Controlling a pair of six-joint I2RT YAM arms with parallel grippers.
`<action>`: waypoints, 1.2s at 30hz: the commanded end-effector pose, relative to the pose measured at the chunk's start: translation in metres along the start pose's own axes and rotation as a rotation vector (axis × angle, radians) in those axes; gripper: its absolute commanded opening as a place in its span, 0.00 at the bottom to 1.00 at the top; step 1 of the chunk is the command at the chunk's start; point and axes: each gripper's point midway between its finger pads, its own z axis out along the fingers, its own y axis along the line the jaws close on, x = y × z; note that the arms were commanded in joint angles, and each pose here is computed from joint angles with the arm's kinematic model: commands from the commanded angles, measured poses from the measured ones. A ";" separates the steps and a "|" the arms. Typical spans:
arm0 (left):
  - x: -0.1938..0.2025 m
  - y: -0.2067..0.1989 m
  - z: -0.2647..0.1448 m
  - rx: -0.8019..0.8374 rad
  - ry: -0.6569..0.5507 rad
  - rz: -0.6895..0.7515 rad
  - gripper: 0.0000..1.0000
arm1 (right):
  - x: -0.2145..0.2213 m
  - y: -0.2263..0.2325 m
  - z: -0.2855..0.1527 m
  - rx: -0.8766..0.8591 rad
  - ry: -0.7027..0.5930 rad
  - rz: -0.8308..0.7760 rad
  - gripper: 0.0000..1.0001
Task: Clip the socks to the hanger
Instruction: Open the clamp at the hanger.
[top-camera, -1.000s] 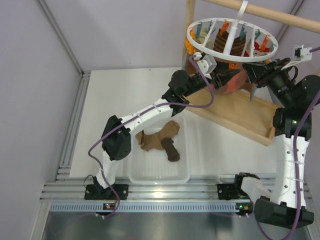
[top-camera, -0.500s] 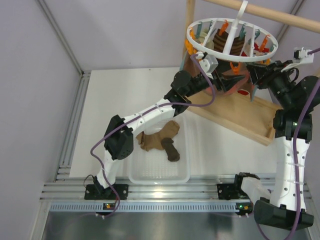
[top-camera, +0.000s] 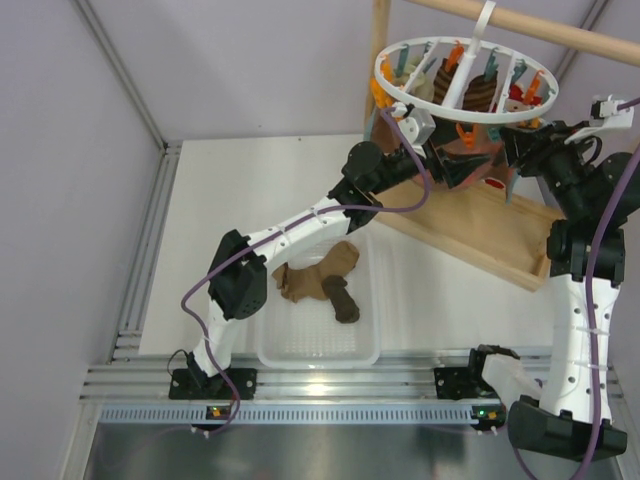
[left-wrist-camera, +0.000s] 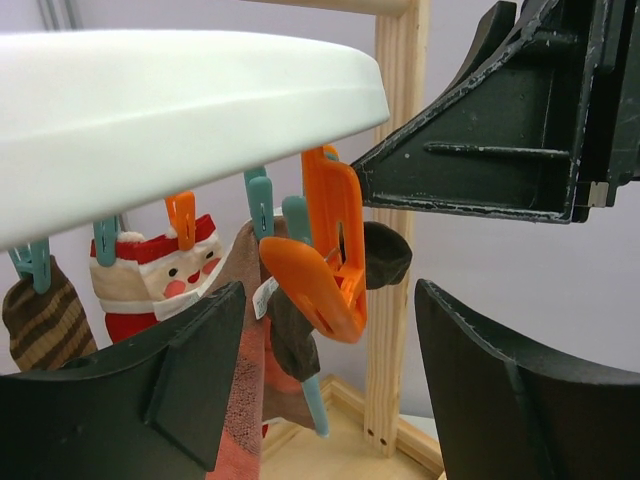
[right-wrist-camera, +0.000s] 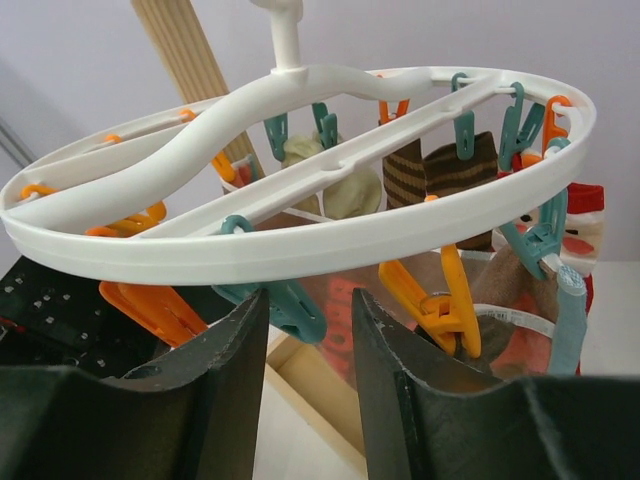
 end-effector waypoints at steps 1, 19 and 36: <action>-0.021 -0.004 0.003 0.009 -0.059 0.018 0.74 | -0.020 0.008 0.004 -0.039 -0.070 0.001 0.38; -0.023 0.005 0.014 -0.020 -0.099 0.015 0.75 | -0.017 0.016 0.013 -0.101 -0.089 0.040 0.47; -0.038 0.003 0.022 0.077 -0.232 -0.081 0.83 | -0.024 0.029 -0.011 -0.106 -0.103 -0.019 0.47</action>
